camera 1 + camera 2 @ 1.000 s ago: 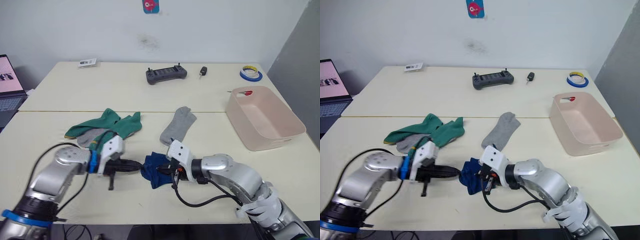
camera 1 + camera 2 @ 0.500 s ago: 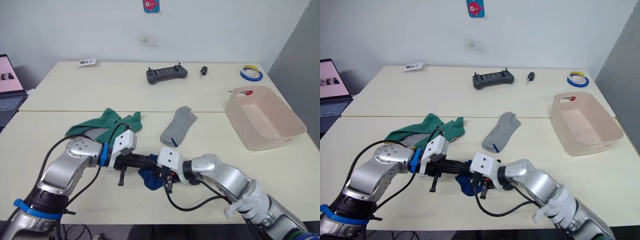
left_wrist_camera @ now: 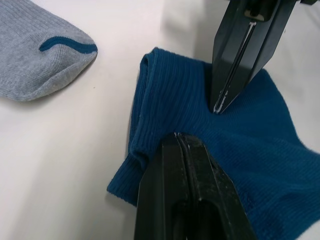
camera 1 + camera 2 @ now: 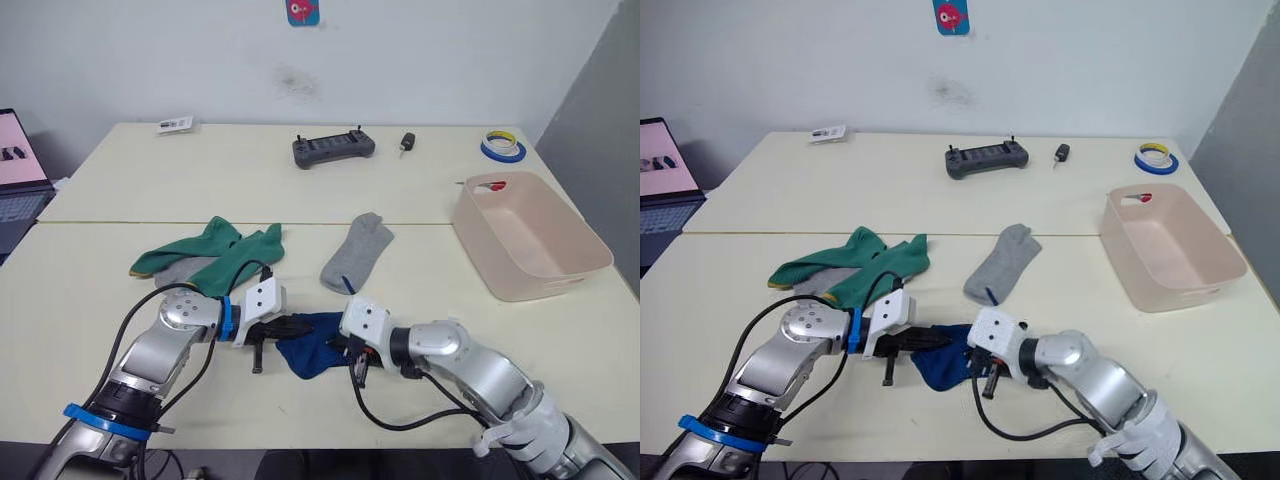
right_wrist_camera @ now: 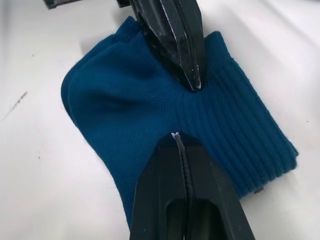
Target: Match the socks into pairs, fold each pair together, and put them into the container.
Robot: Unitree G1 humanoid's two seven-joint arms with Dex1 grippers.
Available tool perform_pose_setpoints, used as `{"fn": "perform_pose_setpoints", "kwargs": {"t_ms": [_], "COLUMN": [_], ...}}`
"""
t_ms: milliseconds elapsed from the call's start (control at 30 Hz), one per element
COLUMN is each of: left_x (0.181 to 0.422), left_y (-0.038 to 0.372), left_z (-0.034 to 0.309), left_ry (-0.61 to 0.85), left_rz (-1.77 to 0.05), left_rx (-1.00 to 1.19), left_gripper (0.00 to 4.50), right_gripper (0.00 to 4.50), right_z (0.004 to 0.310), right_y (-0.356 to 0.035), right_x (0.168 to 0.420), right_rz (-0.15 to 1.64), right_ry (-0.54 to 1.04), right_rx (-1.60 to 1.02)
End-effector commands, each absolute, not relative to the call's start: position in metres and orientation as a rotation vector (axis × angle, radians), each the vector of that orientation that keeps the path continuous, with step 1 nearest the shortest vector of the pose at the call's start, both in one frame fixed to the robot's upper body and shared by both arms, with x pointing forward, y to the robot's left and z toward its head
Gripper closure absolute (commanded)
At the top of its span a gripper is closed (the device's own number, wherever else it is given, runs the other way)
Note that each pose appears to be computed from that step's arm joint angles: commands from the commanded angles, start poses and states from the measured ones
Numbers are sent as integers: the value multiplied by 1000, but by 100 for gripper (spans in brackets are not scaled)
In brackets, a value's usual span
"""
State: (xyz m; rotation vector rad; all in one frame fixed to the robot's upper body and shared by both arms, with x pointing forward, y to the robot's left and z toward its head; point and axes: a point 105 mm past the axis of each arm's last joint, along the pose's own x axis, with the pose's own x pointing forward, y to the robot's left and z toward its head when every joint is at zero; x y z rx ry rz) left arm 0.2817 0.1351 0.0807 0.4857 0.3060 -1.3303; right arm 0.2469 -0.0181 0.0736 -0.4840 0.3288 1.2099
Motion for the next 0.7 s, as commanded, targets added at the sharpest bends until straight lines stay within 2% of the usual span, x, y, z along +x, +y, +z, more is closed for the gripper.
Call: {"fn": "perform_pose_setpoints", "kwargs": {"t_ms": [33, 133, 267, 433, 533, 700], "left_x": [282, 284, 289, 271, 260, 262], "left_y": [150, 152, 155, 137, 133, 132], "left_z": [63, 67, 94, 132, 124, 91], "left_ry": [381, 368, 286, 239, 299, 348], "left_rz": [-1286, -1275, -1293, -1448, -1502, -1476], "left_rx": [509, 501, 470, 434, 469, 523], "left_gripper": [450, 450, 450, 450, 450, 450], "right_gripper": [449, 449, 449, 449, 449, 449], "right_z": [63, 68, 94, 121, 121, 99], "right_y": [-36, -42, -40, -30, -23, -16], "right_x": [238, 239, 239, 243, 256, 267], "right_rz": [1218, 1215, 1237, 1250, 1192, 1143], "right_ry": [387, 362, 279, 220, 214, 247], "right_rx": [-523, -534, -512, -433, -416, -435]}}
